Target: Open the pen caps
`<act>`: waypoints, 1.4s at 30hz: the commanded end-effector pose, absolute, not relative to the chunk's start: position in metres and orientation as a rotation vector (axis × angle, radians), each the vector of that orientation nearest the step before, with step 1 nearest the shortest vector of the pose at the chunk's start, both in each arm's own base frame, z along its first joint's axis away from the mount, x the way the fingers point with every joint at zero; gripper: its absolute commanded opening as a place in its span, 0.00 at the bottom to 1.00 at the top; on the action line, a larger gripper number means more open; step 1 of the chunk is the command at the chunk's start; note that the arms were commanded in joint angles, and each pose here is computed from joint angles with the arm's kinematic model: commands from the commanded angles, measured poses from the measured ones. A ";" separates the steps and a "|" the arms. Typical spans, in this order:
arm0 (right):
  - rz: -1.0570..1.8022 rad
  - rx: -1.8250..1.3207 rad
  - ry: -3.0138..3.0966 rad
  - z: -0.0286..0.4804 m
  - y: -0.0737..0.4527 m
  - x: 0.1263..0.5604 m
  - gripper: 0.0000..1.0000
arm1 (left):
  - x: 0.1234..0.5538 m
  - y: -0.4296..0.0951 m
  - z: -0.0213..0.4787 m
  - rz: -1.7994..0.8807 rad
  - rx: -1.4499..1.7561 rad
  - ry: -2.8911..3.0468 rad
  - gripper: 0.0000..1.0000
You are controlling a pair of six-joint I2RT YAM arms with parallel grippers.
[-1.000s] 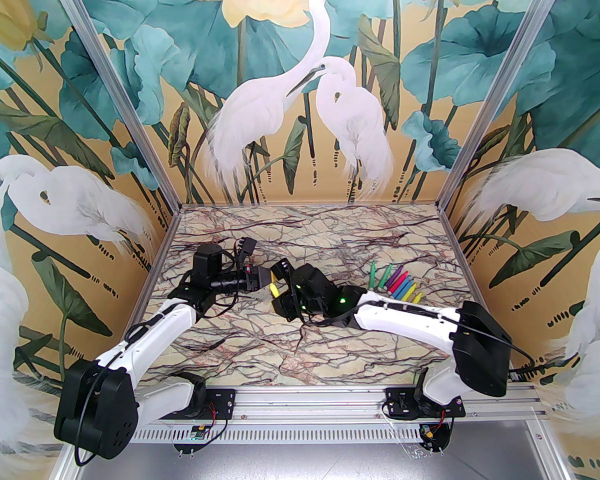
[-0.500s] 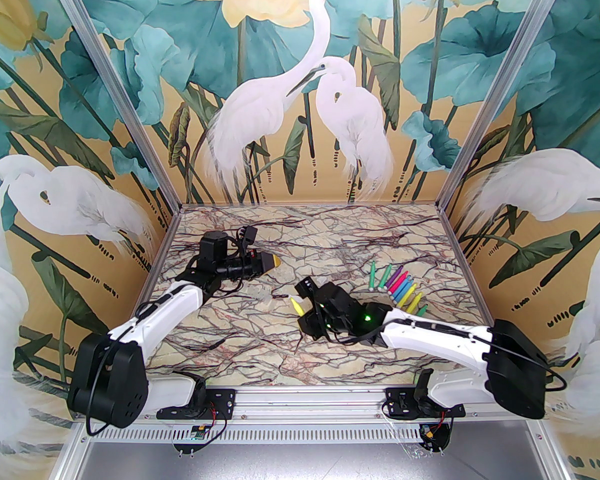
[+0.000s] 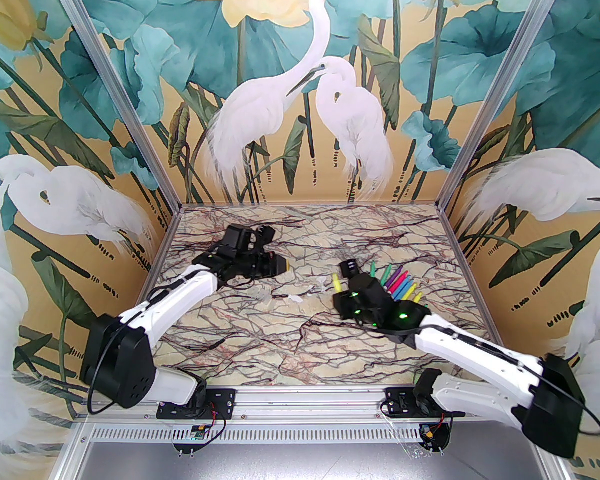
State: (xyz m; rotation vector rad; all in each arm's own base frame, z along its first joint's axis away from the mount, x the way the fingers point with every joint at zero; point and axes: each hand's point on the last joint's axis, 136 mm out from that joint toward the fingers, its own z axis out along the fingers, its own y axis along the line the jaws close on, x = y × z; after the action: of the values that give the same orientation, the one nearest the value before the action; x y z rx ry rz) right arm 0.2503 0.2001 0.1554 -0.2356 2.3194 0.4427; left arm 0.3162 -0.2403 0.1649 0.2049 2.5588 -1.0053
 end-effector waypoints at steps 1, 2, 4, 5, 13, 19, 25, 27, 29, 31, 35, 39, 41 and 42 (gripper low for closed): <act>0.326 -0.070 2.348 0.147 0.160 0.254 0.12 | 0.307 -0.229 0.138 -0.774 0.274 2.685 0.00; 0.305 -0.034 2.352 0.145 0.152 0.255 0.12 | 0.306 -0.230 0.135 -0.748 0.287 2.698 0.00; 0.266 0.047 2.352 0.144 0.134 0.257 0.12 | 0.304 -0.230 0.127 -0.691 0.317 2.726 0.00; 0.247 0.084 2.353 0.143 0.126 0.258 0.12 | 0.303 -0.231 0.124 -0.670 0.326 2.737 0.00; 0.114 0.387 2.369 0.124 0.062 0.255 0.13 | 0.298 -0.230 0.098 -0.531 0.384 2.805 0.00; 0.018 0.644 2.379 0.102 0.014 0.247 0.13 | 0.289 -0.222 0.074 -0.368 0.452 2.874 0.00; -0.044 0.805 2.377 0.082 -0.016 0.240 0.15 | 0.285 -0.215 0.054 -0.271 0.479 2.913 0.00; -0.054 0.872 2.382 0.076 -0.024 0.236 0.15 | 0.283 -0.215 0.048 -0.244 0.492 2.923 0.00; -0.049 0.924 2.387 0.070 -0.029 0.234 0.15 | 0.282 -0.214 0.043 -0.214 0.502 2.933 0.00; -0.044 0.976 2.375 0.065 -0.034 0.232 0.16 | 0.281 -0.213 0.037 -0.189 0.509 2.946 0.00; -0.043 1.068 2.366 0.053 -0.041 0.227 0.17 | 0.280 -0.206 0.029 -0.122 0.500 2.962 0.00; -0.051 1.147 2.357 0.043 -0.048 0.223 0.19 | 0.281 -0.201 0.025 -0.079 0.485 2.961 0.00; -0.062 1.168 2.358 0.041 -0.051 0.222 0.20 | 0.283 -0.202 0.023 -0.081 0.480 2.957 0.00; -0.060 1.177 2.359 0.040 -0.053 0.222 0.20 | 0.284 -0.202 0.022 -0.081 0.473 2.956 0.00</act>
State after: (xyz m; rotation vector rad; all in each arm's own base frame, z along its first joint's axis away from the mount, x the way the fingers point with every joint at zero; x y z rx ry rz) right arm 0.2199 -0.0505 0.0424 1.1289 2.3834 -0.0790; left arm 0.2830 -0.2071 0.0309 0.4755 2.9473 -0.1412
